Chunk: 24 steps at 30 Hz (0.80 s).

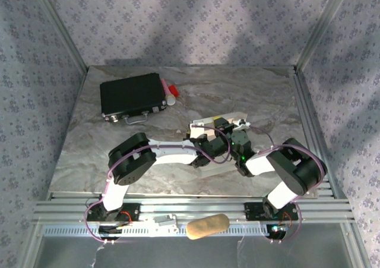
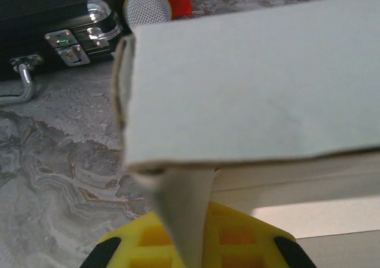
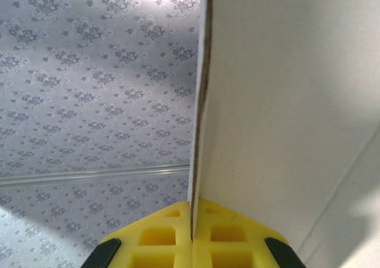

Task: Fold the paper box

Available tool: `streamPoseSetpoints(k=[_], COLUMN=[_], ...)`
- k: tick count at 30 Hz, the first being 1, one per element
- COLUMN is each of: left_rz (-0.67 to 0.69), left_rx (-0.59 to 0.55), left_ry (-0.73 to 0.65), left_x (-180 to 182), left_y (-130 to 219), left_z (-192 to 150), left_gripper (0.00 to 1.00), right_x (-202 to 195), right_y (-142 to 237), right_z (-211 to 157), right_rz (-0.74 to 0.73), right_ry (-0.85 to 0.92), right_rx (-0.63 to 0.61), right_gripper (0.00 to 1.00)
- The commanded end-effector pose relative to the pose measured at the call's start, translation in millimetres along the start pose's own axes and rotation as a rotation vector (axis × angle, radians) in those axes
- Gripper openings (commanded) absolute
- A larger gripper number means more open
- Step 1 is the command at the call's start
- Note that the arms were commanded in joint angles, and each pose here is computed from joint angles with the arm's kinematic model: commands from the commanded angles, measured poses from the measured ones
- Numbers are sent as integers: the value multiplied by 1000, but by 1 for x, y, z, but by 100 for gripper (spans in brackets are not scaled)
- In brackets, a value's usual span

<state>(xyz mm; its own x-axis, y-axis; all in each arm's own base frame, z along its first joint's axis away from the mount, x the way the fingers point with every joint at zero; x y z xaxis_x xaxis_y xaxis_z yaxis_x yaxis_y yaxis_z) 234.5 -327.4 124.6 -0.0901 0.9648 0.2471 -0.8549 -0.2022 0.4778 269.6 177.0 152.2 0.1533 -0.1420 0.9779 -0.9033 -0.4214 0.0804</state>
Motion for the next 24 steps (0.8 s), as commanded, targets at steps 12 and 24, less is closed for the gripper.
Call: streamPoseSetpoints(k=[12, 24], left_rz=[-126, -283], left_rx=[-109, -156], left_ry=[-13, 28], left_x=[2, 15], left_y=[5, 29], left_z=[15, 35], left_gripper=[32, 57], right_x=[-44, -46], right_y=[11, 12], right_z=[-9, -5], right_rz=[-221, -241], right_ry=[23, 19], right_rx=[49, 19], right_gripper=[0, 0])
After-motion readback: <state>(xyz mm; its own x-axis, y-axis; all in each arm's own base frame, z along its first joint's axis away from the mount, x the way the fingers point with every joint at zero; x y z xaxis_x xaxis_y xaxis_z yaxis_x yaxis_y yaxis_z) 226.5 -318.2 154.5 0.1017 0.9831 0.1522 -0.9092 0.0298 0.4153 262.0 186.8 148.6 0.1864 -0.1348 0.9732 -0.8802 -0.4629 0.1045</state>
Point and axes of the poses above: each hand's point on the last joint's axis, 136 mm out from that joint toward the fingers, its own y axis back along the fingers, its own x axis along the line the jaws close on, z = x × y, the point moved 8 cm from there along y, back along the fingers, and after that the axes turned 10 degrees about -y, right-handed, at the moved point
